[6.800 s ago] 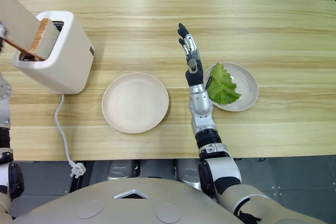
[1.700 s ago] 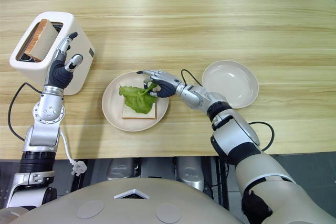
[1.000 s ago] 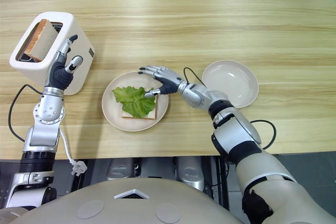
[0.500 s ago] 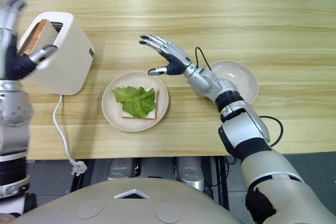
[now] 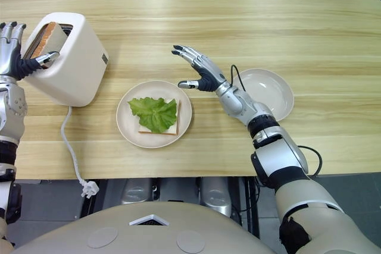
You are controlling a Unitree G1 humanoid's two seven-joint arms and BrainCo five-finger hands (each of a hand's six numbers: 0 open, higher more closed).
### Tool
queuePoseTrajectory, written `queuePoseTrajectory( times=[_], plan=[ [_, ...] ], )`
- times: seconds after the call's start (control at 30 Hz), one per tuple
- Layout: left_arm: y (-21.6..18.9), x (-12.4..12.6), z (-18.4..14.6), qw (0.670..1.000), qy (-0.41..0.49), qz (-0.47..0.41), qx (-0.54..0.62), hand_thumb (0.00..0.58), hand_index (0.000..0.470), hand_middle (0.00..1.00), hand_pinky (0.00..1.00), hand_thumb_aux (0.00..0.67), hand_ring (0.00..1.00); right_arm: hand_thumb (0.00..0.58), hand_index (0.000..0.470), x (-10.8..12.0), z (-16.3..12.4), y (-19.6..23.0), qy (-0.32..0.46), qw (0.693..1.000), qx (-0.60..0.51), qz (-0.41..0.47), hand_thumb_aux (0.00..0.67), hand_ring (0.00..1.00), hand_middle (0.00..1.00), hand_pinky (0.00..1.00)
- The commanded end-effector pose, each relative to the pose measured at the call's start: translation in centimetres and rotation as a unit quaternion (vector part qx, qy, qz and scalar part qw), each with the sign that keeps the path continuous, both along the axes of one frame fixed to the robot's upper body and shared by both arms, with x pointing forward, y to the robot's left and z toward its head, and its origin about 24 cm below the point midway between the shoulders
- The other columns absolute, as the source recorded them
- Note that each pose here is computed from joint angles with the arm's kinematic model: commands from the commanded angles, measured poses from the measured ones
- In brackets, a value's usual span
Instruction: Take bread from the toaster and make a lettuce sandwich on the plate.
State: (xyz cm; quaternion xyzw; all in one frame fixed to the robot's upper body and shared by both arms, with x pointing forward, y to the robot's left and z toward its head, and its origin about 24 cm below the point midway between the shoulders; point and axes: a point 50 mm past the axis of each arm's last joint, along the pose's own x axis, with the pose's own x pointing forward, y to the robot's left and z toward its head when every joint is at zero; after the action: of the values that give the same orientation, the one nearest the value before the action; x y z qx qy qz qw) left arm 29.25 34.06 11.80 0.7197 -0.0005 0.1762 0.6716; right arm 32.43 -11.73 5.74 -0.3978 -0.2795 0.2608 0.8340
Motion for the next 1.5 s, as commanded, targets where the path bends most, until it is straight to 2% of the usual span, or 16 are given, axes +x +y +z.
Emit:
queuePoseTrajectory(
  times=[0.03, 0.17, 0.2, 0.47, 0.53, 0.67, 0.7, 0.73, 0.9, 1.0, 1.13, 1.23, 1.3, 1.4, 1.5],
  plan=[
    [-0.6, 0.6, -1.1, 1.0, 0.012, -0.01, -0.026, 0.555, 0.364, 0.0, 0.0, 0.531, 0.0, 0.0, 0.0, -0.4, -0.8, -0.3, 0.016, 1.0, 0.003, -0.008, 0.0, 0.0, 0.0, 0.0],
    [-0.7, 0.6, -1.4, 0.999, 0.009, -0.01, -0.047, 0.545, 0.346, 0.0, 0.0, 0.504, 0.0, 0.0, 0.0, -0.5, -1.1, -0.3, 0.021, 1.0, 0.005, -0.011, 0.0, 0.0, 0.0, 0.0],
    [-0.6, 0.6, -1.4, 0.999, 0.007, -0.009, -0.052, 0.58, 0.46, 0.0, 0.0, 0.67, 0.0, 0.0, 0.0, -0.6, -1.1, -0.3, 0.022, 1.0, 0.005, -0.011, 0.0, 0.0, 0.0, 0.0],
    [-1.0, 0.4, -1.8, 0.995, 0.003, -0.026, -0.094, 0.58, 0.46, 0.0, 0.0, 0.67, 0.0, 0.0, 0.0, -0.8, -1.7, 0.0, 0.026, 1.0, -0.007, -0.01, 0.0, 0.0, 0.0, 0.0],
    [-1.5, 0.4, -1.1, 0.993, -0.026, -0.043, -0.109, 0.58, 0.46, 0.0, 0.0, 0.67, 0.0, 0.0, 0.0, -0.9, -1.9, 0.1, 0.03, 0.999, -0.012, -0.009, 0.0, 0.0, 0.0, 0.0],
    [-3.4, 0.2, 2.0, 0.974, -0.147, -0.091, -0.146, 0.58, 0.46, 0.0, 0.0, 0.67, 0.0, 0.0, 0.0, -0.9, -2.1, 0.2, 0.035, 0.999, -0.014, -0.008, 0.0, 0.0, 0.0, 0.0],
    [-3.9, 0.1, 2.7, 0.968, -0.17, -0.102, -0.151, 0.58, 0.46, 0.29, 0.29, 0.67, 0.29, 0.0, 0.0, -0.9, -2.1, 0.2, 0.035, 0.999, -0.013, -0.009, 0.0, 0.0, 0.0, 0.0],
    [-4.3, 0.1, 3.4, 0.963, -0.187, -0.113, -0.158, 0.58, 0.46, 1.0, 1.0, 0.67, 1.0, 0.0, 0.0, -0.9, -2.1, 0.2, 0.034, 0.999, -0.013, -0.009, 0.0, 0.0, 0.0, 0.0],
    [-6.6, -0.9, 6.5, 0.937, -0.236, -0.181, -0.184, 0.58, 0.46, 1.0, 1.0, 0.67, 1.0, 0.0, 0.0, -0.7, -1.8, 0.1, 0.025, 1.0, -0.009, -0.015, 0.0, 0.0, 0.0, 0.0],
    [-9.2, -1.1, 6.7, 0.917, -0.182, -0.263, -0.239, 0.58, 0.46, 1.0, 1.0, 0.67, 1.0, 0.0, 0.0, -0.5, -1.3, -0.2, 0.017, 1.0, -0.002, -0.02, 0.0, 0.0, 0.0, 0.0],
    [-13.2, -1.2, 4.3, 0.853, -0.02, -0.371, -0.365, 0.58, 0.46, 1.0, 1.0, 0.67, 1.0, 0.0, 0.0, -0.3, 0.5, -0.9, -0.028, 0.998, 0.044, -0.026, 0.0, 0.0, 0.0, 0.0],
    [-15.5, -1.3, 1.0, 0.803, 0.13, -0.422, -0.4, 0.58, 0.46, 1.0, 1.0, 0.67, 1.0, 0.0, 0.0, -0.9, 1.9, -1.7, -0.062, 0.994, 0.092, -0.012, 0.0, 0.0, 0.0, 0.0],
    [-16.0, -1.0, -1.3, 0.774, 0.202, -0.423, -0.424, 0.58, 0.46, 1.0, 1.0, 0.67, 1.0, 0.0, 0.0, -1.7, 2.2, -2.1, -0.077, 0.992, 0.103, 0.006, 0.0, 0.0, 0.0, 0.0],
    [-15.9, -0.4, -4.3, 0.751, 0.286, -0.4, -0.44, 0.58, 0.46, 1.0, 1.0, 0.67, 1.0, 0.0, 0.0, -2.9, 2.5, -2.3, -0.085, 0.99, 0.104, 0.041, 0.0, 0.0, 0.0, 0.0],
    [-15.8, 0.1, -5.6, 0.736, 0.324, -0.393, -0.447, 0.58, 0.46, 1.0, 1.0, 0.67, 1.0, 0.0, 0.0, -4.0, 2.8, -2.2, -0.086, 0.988, 0.106, 0.08, 0.0, 0.0, 0.0, 0.0]
  ],
)
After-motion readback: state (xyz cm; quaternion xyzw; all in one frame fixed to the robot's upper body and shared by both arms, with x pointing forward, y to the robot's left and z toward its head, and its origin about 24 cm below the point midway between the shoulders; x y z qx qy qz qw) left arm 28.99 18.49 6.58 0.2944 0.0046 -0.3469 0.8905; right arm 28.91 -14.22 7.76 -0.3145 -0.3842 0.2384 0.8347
